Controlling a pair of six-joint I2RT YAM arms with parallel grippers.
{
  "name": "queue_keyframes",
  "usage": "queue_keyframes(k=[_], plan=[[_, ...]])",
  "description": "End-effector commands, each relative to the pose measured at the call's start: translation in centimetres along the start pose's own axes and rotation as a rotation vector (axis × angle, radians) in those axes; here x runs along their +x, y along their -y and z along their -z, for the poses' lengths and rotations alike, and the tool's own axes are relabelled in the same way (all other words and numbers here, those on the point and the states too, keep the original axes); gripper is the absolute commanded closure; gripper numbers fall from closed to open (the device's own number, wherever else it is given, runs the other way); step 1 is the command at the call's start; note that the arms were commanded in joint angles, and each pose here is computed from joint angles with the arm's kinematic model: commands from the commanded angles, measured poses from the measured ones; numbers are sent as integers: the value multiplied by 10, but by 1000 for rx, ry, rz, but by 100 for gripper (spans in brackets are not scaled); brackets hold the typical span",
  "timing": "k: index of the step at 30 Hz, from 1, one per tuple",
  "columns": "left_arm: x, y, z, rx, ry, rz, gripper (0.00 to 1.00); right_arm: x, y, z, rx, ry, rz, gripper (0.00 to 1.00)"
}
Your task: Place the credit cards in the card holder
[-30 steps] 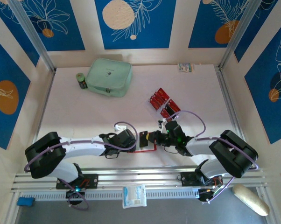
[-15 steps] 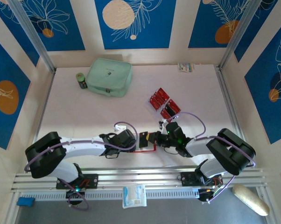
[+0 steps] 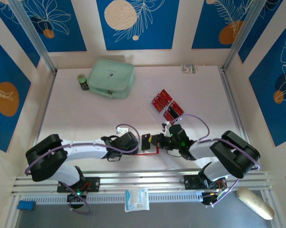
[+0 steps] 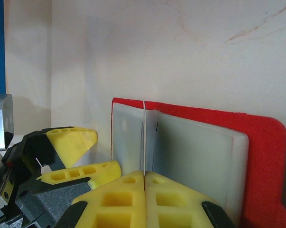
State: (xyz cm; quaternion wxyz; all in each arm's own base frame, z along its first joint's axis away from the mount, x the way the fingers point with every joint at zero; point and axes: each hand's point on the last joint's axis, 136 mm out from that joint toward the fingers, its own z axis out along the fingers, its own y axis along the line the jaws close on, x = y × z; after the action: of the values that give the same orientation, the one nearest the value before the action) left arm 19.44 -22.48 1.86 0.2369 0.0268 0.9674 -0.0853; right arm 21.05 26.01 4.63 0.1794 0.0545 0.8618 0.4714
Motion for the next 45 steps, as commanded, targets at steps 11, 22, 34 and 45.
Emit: queue_keyframes(k=[11, 22, 34, 45], plan=[[29, -25, -11, -79, -87, -10, 3, 6, -2, 3, -11, -9, 4, 100], [30, -26, -11, -82, -89, -14, 3, 12, 2, -1, -3, -15, -3, 100], [30, -26, -11, -81, -85, -13, 3, 19, 18, 0, 53, -9, 13, 100], [30, -26, -11, -81, -84, -12, 3, 22, 23, -2, 73, -24, 23, 100]])
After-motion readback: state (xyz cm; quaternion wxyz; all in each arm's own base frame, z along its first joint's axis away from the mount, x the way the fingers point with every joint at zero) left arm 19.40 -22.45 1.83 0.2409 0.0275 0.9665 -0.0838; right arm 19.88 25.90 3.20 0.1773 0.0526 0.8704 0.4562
